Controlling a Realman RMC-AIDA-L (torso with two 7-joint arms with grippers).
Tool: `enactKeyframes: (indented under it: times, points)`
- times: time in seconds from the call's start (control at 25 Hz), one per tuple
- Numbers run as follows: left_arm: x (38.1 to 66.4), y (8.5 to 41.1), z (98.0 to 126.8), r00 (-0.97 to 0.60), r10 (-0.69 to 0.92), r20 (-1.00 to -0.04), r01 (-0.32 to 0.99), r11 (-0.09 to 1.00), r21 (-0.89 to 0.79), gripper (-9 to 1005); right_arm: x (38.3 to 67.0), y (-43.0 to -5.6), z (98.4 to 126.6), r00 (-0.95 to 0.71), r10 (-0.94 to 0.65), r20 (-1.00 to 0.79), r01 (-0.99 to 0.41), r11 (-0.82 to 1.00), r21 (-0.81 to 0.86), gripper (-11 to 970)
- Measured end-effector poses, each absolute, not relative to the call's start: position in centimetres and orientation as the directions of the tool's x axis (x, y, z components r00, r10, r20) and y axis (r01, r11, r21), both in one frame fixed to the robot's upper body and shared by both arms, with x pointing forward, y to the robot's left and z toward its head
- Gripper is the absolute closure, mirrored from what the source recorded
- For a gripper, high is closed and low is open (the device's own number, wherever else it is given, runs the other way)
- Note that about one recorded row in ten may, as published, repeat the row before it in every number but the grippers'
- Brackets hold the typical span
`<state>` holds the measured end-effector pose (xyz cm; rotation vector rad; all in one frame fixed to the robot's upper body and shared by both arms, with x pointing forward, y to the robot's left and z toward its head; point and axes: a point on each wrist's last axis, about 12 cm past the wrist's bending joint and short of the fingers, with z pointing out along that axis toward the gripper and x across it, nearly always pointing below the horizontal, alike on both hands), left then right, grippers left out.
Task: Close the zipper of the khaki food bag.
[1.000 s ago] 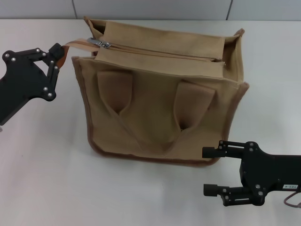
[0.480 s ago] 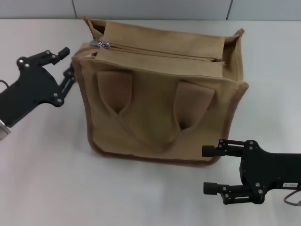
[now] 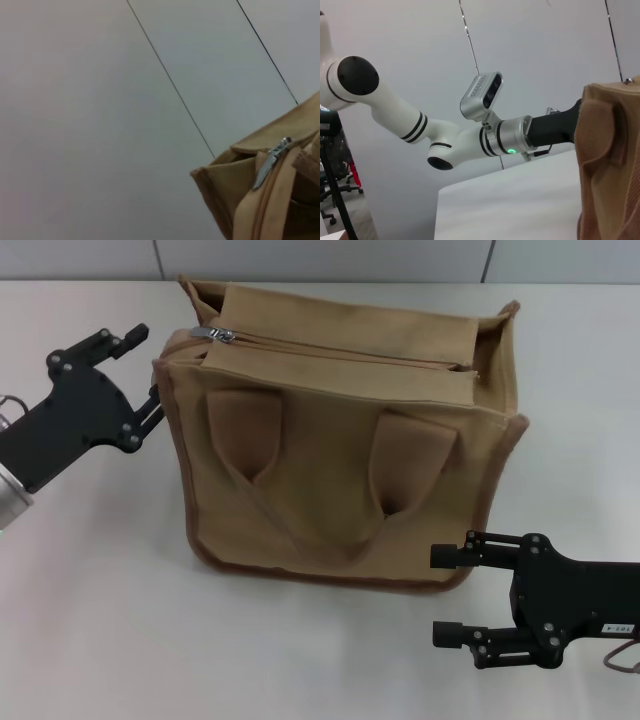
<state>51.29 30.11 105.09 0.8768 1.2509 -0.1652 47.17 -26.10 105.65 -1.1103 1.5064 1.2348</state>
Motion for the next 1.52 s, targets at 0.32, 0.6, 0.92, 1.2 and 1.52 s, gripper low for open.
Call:
enactKeyframes:
  times: [0.32, 0.6, 0.92, 1.2, 1.52]
  points:
    - [51.6, 30.0, 105.4, 0.371, 0.347, -0.861, 0.538, 0.676, 0.504, 524, 47.2, -26.1, 105.7, -0.224, -0.100, -0.969, -0.970, 0.116, 0.212, 181]
    - [50.8, 30.1, 105.3, 0.426, 0.371, -0.825, 0.486, 0.675, 0.555, 816, 47.2, -26.2, 105.7, -0.224, -0.099, -0.970, -0.970, 0.119, 0.212, 181]
    - [50.4, 29.8, 105.5, 0.467, 0.352, -0.811, 0.433, 0.709, 0.557, 949, 47.3, -26.1, 105.8, -0.219, -0.097, -0.971, -0.971, 0.116, 0.207, 181]
    - [50.2, 29.9, 105.7, 0.481, 0.344, -0.806, 0.422, 0.715, 0.557, 980, 47.3, -26.0, 106.3, -0.208, -0.056, -0.977, -0.974, 0.103, 0.202, 181]
    - [50.3, 30.1, 105.7, 0.477, 0.349, -0.807, 0.410, 0.723, 0.555, 980, 47.2, -25.9, 108.8, -0.201, 0.119, -0.972, -0.979, 0.012, 0.204, 181]
